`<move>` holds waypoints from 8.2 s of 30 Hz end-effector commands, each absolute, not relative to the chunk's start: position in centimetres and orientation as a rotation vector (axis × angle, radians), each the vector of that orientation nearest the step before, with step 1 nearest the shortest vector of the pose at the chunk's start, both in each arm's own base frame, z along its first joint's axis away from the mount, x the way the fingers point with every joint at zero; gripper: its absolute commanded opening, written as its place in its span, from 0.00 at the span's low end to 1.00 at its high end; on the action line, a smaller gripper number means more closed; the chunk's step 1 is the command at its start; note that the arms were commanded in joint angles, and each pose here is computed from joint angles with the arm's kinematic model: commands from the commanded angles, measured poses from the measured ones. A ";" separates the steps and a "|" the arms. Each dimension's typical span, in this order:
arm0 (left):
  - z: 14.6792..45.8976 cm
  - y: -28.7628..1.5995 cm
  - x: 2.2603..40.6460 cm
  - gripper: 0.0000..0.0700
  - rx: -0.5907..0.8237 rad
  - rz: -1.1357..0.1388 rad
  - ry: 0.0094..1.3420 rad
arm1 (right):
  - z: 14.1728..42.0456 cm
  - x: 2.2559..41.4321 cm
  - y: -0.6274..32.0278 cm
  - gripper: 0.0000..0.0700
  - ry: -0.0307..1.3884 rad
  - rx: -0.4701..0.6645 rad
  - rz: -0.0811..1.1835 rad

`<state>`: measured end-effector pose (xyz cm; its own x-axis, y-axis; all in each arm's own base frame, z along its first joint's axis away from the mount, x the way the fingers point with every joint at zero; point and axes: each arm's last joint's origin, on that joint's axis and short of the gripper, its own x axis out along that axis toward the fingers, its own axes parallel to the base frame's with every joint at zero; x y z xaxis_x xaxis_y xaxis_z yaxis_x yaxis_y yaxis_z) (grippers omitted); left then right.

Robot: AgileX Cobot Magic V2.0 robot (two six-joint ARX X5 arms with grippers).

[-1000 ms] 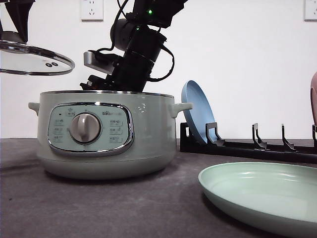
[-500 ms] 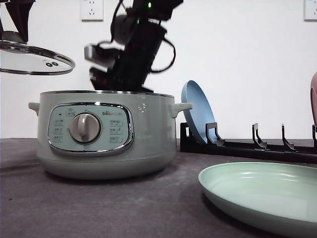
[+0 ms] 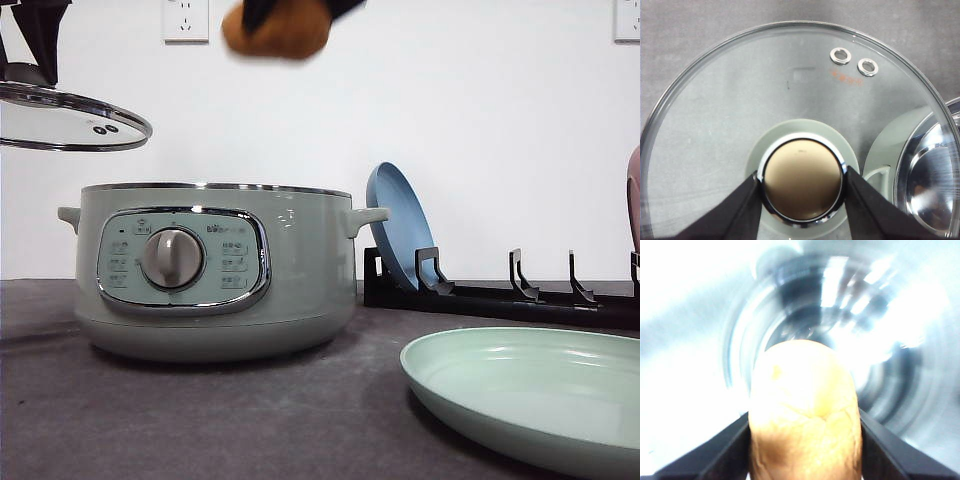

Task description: Transfer potato from steamer to green plate

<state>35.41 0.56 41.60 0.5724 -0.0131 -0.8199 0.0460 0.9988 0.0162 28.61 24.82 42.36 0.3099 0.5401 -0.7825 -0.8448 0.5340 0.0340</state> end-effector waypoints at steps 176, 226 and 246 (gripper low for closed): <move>38.2 -17.3 34.0 0.00 0.223 -0.450 1.033 | 39.1 -2.5 -1.5 0.90 0.465 0.267 0.446; 34.5 -19.3 35.4 0.00 0.377 -0.467 1.059 | 39.1 -2.4 -1.5 0.90 0.461 0.259 0.422; 34.8 -18.9 35.3 0.58 0.336 -0.455 1.077 | 39.1 -2.4 -1.5 0.90 0.460 0.258 0.422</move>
